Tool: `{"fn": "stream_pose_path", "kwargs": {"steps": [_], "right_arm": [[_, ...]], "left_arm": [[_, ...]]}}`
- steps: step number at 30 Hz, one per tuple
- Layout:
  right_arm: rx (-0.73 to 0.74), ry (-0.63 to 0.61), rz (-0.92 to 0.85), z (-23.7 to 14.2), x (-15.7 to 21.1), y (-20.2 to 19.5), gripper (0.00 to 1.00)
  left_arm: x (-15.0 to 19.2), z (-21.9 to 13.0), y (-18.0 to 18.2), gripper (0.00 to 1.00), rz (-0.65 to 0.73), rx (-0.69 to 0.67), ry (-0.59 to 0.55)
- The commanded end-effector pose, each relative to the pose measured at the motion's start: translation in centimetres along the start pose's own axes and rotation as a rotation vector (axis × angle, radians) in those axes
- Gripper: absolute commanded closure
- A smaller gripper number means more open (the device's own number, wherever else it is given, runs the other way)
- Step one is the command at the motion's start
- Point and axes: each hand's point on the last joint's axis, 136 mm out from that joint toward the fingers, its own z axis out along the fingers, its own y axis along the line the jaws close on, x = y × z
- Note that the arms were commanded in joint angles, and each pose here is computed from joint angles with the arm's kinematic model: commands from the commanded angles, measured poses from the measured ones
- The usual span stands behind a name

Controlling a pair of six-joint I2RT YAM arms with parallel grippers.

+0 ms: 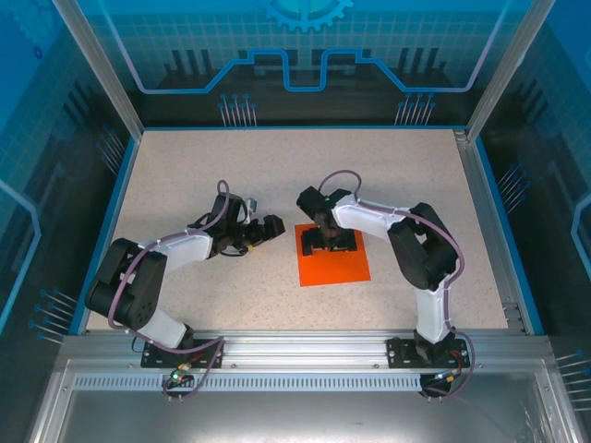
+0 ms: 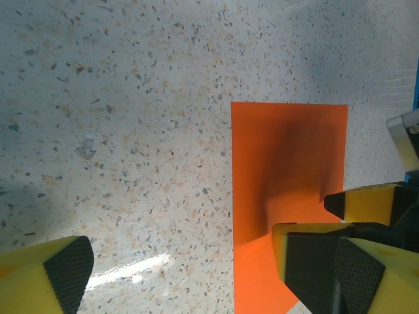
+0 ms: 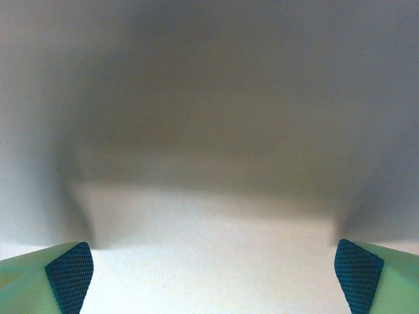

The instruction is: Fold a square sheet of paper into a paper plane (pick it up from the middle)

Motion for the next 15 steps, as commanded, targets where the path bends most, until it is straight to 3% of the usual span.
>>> {"fn": "stream_pose_path", "kwargs": {"steps": [1, 10, 15], "right_arm": [[0.048, 0.038, 0.023, 0.7, 0.3, -0.7, 0.01], [0.055, -0.029, -0.023, -1.7, -0.5, -0.9, 0.01], [0.049, -0.002, -0.004, -0.4, 0.0, -1.3, 0.01]], "left_arm": [[-0.5, -0.5, -1.3, 0.01, 0.019, 0.019, -0.009], [-0.7, -0.4, -1.3, 0.01, 0.024, 0.011, -0.007], [-0.5, -0.5, -1.3, 0.01, 0.024, 0.013, -0.007]]}}
